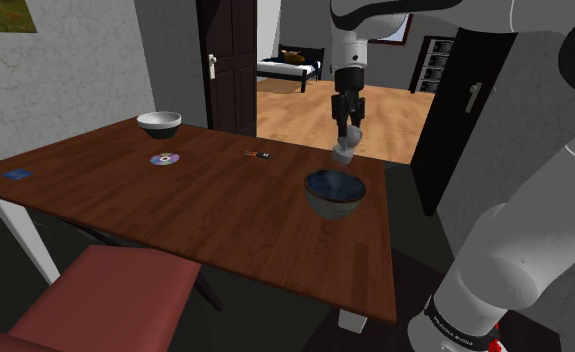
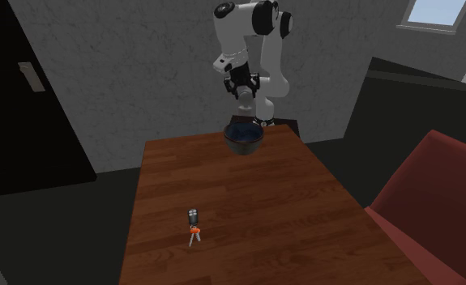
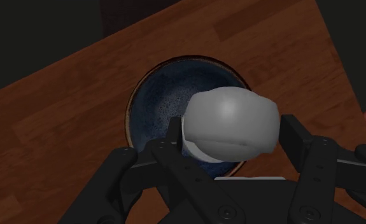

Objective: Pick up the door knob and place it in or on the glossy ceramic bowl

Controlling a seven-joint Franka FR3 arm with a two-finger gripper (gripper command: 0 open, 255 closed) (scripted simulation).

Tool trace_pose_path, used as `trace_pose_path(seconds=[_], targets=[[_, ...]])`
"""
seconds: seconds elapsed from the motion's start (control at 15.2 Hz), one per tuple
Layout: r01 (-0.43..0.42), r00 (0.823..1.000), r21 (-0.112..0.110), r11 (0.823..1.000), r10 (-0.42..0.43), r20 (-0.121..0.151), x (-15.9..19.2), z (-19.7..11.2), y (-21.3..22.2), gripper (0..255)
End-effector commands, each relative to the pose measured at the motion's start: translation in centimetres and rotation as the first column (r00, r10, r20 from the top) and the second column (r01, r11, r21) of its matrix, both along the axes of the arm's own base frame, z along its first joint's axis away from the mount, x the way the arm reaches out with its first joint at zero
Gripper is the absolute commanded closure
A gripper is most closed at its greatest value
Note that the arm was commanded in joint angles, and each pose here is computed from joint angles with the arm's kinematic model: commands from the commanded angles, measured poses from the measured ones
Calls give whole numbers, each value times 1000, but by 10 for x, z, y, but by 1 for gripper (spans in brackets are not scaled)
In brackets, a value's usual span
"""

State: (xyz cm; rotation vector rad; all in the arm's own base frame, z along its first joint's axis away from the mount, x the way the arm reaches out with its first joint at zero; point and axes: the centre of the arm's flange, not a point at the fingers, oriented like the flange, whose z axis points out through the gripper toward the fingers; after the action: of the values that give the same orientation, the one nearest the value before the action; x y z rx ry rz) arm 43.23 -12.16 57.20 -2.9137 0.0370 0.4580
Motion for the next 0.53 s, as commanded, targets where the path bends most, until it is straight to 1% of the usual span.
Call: trace_pose_path(seconds=[0.0,0.46], targets=[[0,1000,0,1000,0,0,1,-9,0,255],[0,1000,0,1000,0,0,1,-46,0,255]])
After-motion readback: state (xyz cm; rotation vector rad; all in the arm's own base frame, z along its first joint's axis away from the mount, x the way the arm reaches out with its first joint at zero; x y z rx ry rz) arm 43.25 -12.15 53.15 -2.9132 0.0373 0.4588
